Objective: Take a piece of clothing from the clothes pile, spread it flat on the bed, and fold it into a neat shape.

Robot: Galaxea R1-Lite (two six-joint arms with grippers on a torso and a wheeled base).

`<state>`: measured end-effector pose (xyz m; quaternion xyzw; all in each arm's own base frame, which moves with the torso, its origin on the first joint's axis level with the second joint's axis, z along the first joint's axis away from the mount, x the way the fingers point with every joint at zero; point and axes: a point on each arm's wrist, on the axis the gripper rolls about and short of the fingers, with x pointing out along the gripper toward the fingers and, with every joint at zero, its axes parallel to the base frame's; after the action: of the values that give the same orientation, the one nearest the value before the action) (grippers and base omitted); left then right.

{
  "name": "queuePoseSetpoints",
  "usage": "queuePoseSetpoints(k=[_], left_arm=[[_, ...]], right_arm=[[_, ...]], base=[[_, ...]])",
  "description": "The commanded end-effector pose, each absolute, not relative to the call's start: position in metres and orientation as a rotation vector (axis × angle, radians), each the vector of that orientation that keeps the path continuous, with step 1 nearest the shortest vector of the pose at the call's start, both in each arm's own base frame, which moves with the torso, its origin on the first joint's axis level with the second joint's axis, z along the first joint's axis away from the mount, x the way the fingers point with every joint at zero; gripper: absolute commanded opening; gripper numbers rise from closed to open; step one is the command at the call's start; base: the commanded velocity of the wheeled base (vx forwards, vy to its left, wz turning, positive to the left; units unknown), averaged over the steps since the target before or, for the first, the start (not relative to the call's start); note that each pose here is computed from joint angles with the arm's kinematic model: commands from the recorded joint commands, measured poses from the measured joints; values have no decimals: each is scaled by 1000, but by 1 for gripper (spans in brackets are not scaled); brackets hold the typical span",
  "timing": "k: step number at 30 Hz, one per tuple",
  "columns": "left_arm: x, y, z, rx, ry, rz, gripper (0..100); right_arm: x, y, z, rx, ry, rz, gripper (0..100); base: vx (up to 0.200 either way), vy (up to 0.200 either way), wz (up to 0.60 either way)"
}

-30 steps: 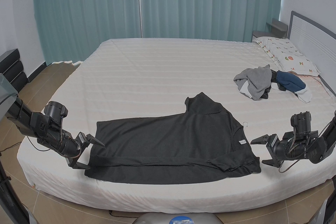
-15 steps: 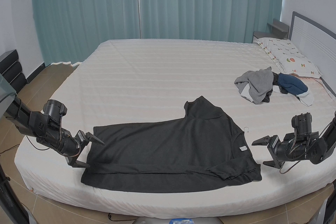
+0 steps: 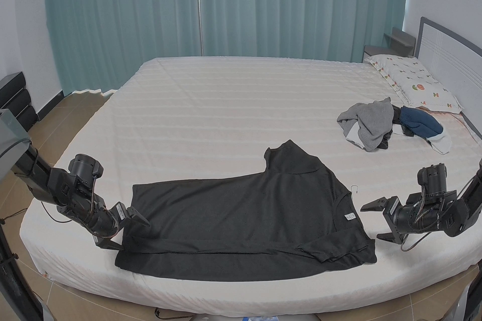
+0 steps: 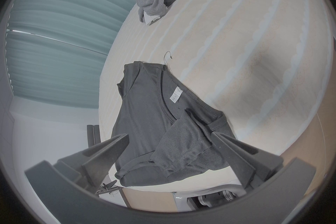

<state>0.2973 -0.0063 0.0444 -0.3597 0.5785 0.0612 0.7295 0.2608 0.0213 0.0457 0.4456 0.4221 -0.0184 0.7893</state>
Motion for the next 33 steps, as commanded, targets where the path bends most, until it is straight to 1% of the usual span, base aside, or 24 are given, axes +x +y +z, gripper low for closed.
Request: queuePoseSetpoints(k=[1, 5, 10, 15, 20, 23, 27, 28, 29, 33], left_arm=[[302, -20, 31, -755, 1314, 159, 100], [306, -28, 26, -754, 1281, 176, 100], [311, -39, 15, -704, 1239, 229, 100], [318, -40, 13, -685, 1218, 251, 100], [341, -34, 29, -795, 1117, 286, 100], [347, -29, 33, -830, 1091, 297, 100], [363, -13, 38, -941, 1005, 349, 100], [363, -13, 38, -941, 1005, 349, 100], [366, -6, 36, -982, 965, 359, 100], [364, 3, 37, -1004, 938, 366, 100]], right_arm=[[262, 21, 41, 958, 921, -46, 100], [262, 22, 39, 957, 914, -41, 100], [262, 21, 38, 957, 890, -32, 100], [263, 21, 37, 957, 886, -30, 100], [263, 21, 37, 957, 884, -29, 100], [263, 21, 37, 957, 884, -29, 100], [263, 21, 37, 958, 886, -30, 100], [263, 21, 37, 958, 886, -30, 100], [263, 21, 37, 958, 886, -30, 100], [263, 21, 37, 959, 886, -32, 100]], base=[[0, 0, 0], [0, 0, 0], [0, 0, 0], [0, 0, 0], [0, 0, 0], [0, 0, 0], [0, 0, 0], [0, 0, 0], [0, 0, 0], [0, 0, 0]])
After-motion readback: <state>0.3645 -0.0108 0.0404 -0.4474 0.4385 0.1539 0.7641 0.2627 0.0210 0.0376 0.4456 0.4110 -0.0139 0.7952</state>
